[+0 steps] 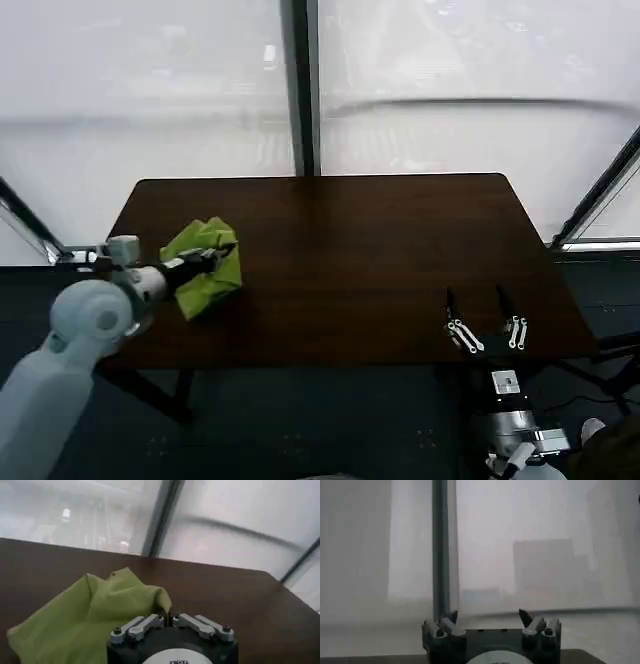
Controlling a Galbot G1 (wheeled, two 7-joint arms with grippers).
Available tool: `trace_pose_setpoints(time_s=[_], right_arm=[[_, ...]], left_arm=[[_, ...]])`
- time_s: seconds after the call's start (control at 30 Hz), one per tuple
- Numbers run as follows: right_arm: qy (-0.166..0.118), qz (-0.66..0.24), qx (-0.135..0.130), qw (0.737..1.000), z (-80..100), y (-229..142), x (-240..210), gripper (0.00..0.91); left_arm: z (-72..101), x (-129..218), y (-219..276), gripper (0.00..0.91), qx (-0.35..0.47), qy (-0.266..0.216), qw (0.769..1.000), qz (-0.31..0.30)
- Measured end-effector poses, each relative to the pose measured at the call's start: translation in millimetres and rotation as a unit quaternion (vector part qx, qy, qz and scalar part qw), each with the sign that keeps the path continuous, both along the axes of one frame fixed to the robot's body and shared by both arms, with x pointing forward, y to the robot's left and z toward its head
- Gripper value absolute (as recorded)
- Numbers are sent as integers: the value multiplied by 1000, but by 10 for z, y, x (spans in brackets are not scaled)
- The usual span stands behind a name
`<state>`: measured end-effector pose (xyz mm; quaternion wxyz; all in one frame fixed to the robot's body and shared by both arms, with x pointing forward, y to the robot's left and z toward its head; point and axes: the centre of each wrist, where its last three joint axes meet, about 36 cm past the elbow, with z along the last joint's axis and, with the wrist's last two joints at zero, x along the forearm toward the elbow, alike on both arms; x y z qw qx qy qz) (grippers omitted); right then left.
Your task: Fold and organize the clothes.
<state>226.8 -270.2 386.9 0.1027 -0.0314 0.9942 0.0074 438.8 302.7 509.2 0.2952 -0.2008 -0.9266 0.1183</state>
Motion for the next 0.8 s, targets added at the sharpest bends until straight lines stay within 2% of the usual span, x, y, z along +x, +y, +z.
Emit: trace_pose_setpoints(time_s=[0.1, 0.13, 0.2, 0.33, 0.43, 0.53, 0.67, 0.8], right_arm=[[23, 8, -2, 1000, -5, 42, 37, 878], [30, 10, -4, 999, -12, 52, 56, 878], [49, 13, -5, 999, -10, 84, 112, 878], [115, 38, 12, 993, 47, 150, 273, 878], [160, 57, 20, 985, 70, 171, 423, 878], [194, 94, 28, 976, 95, 233, 604, 878], [204, 118, 31, 971, 129, 373, 829, 878], [239, 128, 46, 961, 154, 580, 1046, 878]], left_arm=[[-196, 54, -375, 0, -1, 16, 999, -29], [-253, 63, -484, 878, -3, 22, 999, -37], [-315, 87, -680, 878, 0, 24, 999, -46], [-307, 63, -907, 878, -24, 18, 997, -75], [-181, 5, -938, 878, -45, 3, 995, -91], [34, -81, -856, 878, -71, -25, 992, -104], [297, -212, -628, 878, -71, -64, 991, -94], [389, -315, -382, 878, -48, -81, 994, -62]])
